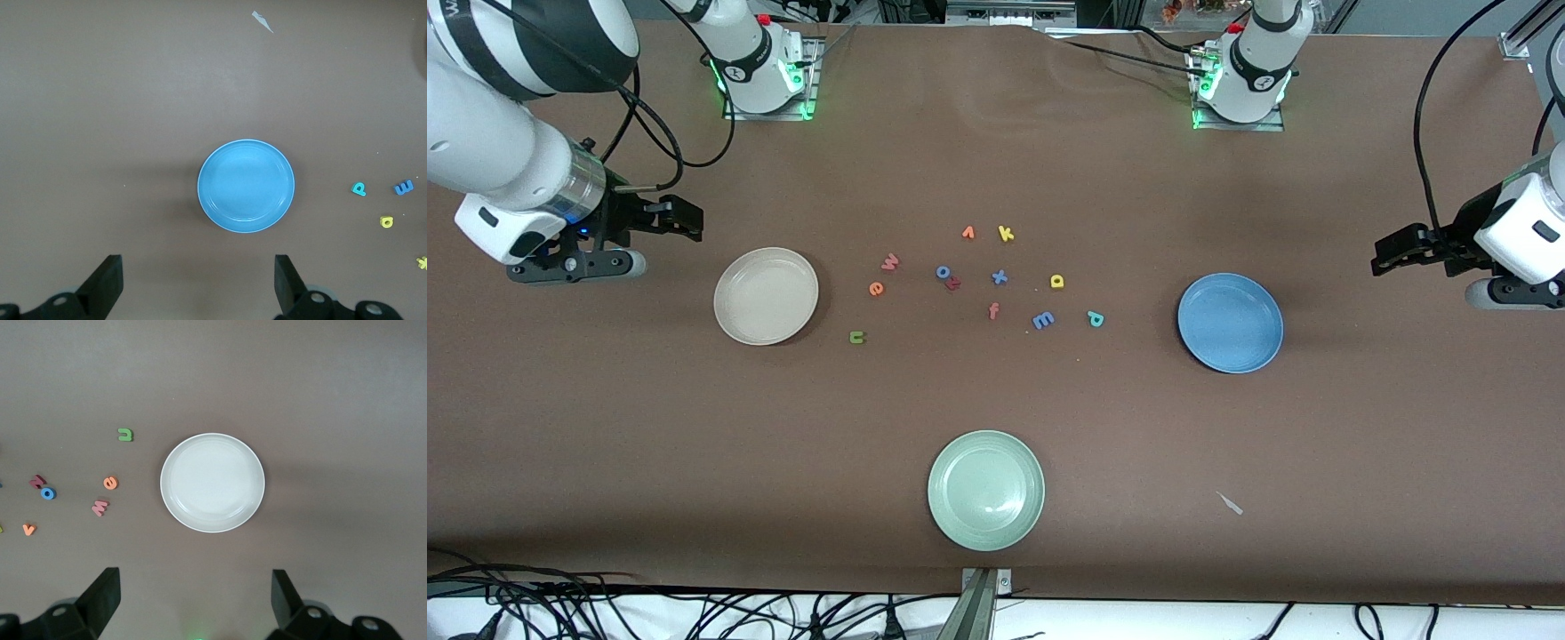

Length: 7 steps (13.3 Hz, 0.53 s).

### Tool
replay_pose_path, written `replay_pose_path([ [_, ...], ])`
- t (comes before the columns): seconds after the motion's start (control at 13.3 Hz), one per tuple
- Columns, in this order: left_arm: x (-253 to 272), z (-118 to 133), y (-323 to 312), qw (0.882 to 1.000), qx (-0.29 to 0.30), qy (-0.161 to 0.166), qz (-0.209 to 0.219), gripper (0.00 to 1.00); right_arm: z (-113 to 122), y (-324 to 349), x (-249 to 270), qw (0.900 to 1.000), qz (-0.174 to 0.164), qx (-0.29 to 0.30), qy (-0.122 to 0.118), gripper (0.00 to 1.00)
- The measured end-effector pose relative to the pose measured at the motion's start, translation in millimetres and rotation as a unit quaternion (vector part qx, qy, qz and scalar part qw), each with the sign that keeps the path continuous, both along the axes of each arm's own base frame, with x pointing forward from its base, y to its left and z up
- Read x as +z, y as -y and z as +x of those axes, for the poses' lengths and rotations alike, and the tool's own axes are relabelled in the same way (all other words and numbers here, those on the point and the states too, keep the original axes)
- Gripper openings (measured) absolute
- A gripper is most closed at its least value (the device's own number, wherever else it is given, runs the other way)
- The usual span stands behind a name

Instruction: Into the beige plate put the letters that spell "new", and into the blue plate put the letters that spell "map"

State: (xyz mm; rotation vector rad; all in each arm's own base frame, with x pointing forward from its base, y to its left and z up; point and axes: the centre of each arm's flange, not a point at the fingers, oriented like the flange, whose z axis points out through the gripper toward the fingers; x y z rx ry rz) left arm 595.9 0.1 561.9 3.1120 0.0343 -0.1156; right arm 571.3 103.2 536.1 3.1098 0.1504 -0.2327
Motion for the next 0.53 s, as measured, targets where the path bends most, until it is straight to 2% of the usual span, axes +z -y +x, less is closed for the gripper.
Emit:
replay_pose_path([
  [0.53, 0.0, 0.0, 0.0, 1.000, 0.000, 0.000, 0.000, 1.00, 0.2, -0.1, -3.8, 1.000, 0.000, 0.000, 0.000, 1.00],
])
